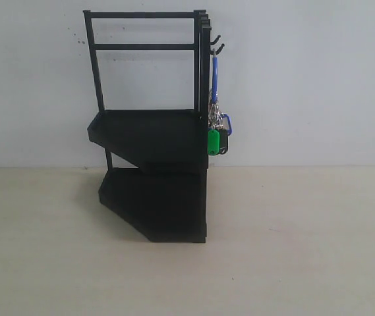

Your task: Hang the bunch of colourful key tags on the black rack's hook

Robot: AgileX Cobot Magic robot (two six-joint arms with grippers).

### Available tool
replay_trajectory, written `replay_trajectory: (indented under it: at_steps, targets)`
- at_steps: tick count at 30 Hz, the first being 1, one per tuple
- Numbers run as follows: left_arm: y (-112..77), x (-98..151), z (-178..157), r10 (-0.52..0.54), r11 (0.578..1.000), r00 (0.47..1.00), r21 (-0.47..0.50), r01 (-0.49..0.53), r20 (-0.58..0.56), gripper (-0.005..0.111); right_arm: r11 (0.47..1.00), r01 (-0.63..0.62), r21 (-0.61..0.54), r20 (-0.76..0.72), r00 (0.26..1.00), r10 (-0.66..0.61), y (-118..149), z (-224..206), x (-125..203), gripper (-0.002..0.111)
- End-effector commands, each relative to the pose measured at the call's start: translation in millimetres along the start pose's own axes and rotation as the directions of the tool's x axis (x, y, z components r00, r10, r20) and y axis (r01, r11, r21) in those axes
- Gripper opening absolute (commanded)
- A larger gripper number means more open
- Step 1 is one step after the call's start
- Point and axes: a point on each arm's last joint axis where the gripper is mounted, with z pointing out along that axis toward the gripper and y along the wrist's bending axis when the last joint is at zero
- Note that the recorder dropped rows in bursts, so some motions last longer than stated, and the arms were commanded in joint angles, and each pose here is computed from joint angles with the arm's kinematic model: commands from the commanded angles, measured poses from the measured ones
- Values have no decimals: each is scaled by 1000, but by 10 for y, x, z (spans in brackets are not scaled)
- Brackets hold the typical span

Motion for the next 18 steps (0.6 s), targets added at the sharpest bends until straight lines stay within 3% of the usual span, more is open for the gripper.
replay_trajectory:
  at_steps: [1,6,11,14,18]
  targets:
    - [0,-8,0,-3,1000,1000,-1,3,1,4,1000,19,19,-12,1000,-18,-20,-8,27,0]
    - [0,-8,0,-3,1000,1000,-1,3,1,4,1000,17,17,-11,1000,-17,-19,-8,26,0]
    - [0,-8,0,-3,1000,1000,-1,3,1,4,996,-91,11,-6,996,91,-12,-8,23,0]
    - [0,-8,0,-3,1000,1000,-1,3,1,4,996,-89,11,-6,996,89,-12,-8,23,0]
    - [0,-8,0,-3,1000,1000,-1,3,1,4,1000,7,15,-9,1000,-7,-16,-8,25,0]
